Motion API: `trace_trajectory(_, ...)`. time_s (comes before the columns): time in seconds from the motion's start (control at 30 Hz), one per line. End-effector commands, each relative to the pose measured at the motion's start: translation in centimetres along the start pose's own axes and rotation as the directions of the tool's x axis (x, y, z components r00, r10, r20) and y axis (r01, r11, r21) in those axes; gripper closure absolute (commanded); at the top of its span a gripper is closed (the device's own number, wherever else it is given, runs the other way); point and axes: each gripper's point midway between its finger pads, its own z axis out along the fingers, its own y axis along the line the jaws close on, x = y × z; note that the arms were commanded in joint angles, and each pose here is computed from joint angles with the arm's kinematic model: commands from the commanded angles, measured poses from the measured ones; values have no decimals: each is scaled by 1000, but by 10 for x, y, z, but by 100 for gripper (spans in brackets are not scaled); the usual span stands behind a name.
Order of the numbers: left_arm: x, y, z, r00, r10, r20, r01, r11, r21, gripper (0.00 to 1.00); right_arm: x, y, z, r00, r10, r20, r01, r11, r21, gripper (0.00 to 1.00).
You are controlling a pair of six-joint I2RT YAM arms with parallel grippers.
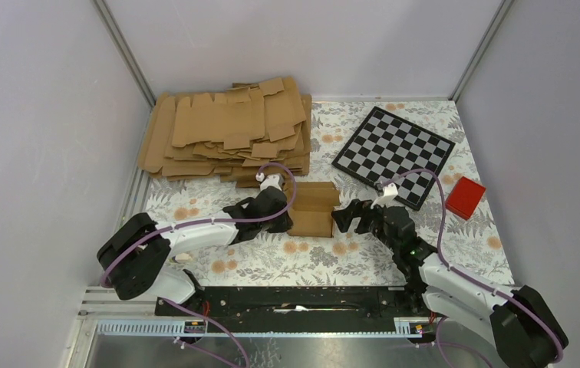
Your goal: Fold the paper box
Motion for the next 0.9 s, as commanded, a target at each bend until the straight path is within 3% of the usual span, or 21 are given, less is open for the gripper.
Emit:
trace_trajectory(0.0,-10,-10,-2,999,15,37,-17,999,36,100,-31,3,-5,988,-31,151,33,999,-9,0)
trace_trajectory(0.17,-8,-20,-3,999,11,44,-16,993,117,100,-23,5,-6,989,-10,149,17,999,-44,0)
trace_trajectory(0.6,-5,-11,-6,999,-1,52,-4,996,93,97,-20,13,-5,992,-27,124,38,995,-89,1)
trace_trajectory(0.73,-7,-10,-7,998,11,61,-17,996,92,97,-20,29,-3,993,-45,106,62,984,-167,1)
trace_trajectory(0.87,-5,-11,-8,998,29,57,-35,994,102,98,-24,24,4,994,-63,91,74,990,-122,2)
